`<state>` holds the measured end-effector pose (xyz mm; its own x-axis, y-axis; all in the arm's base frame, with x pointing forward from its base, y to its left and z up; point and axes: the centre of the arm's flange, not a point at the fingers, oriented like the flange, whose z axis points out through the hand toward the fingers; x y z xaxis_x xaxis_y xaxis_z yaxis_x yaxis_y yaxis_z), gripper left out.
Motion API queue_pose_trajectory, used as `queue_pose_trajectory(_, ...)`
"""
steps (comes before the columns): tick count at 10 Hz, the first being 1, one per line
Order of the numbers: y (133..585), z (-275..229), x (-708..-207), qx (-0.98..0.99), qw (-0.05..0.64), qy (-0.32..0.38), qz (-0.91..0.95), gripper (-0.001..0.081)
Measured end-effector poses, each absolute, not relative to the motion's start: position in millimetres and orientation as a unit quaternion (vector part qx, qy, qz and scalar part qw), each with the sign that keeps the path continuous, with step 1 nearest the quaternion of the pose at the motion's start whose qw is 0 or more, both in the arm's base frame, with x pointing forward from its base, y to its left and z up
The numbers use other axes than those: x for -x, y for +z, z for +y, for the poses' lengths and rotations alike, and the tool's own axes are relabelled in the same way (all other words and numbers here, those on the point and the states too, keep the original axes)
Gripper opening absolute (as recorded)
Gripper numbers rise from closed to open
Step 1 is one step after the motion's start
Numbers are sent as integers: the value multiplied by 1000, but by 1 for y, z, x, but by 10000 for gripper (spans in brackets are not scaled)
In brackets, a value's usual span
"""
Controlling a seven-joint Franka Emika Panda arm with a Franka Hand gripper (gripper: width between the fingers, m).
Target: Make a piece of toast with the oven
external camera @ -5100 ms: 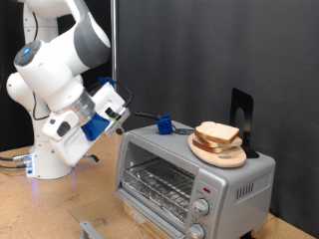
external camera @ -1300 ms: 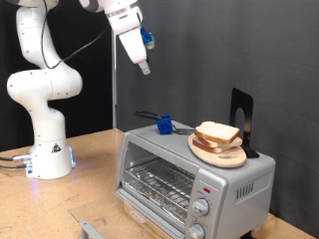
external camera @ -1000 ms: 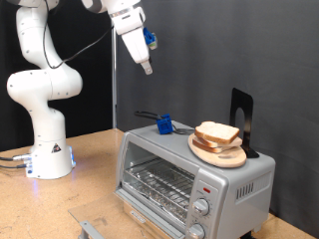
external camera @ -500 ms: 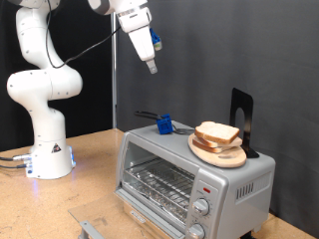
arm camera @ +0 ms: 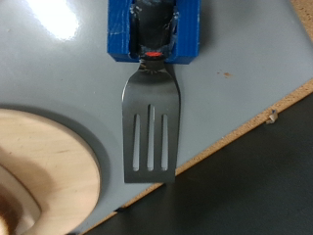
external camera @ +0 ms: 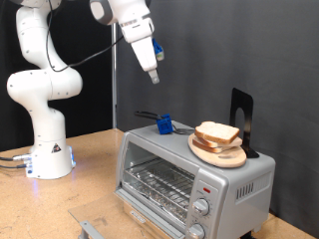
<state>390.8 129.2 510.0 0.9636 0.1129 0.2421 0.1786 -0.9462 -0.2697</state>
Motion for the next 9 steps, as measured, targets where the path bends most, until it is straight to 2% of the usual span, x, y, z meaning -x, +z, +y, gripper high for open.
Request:
queue_pose_trajectory(4,464,139,-393,981,131,-127,-69,809)
queue_pose_trajectory(9,421,152,-401,982,134,-112,-66,809)
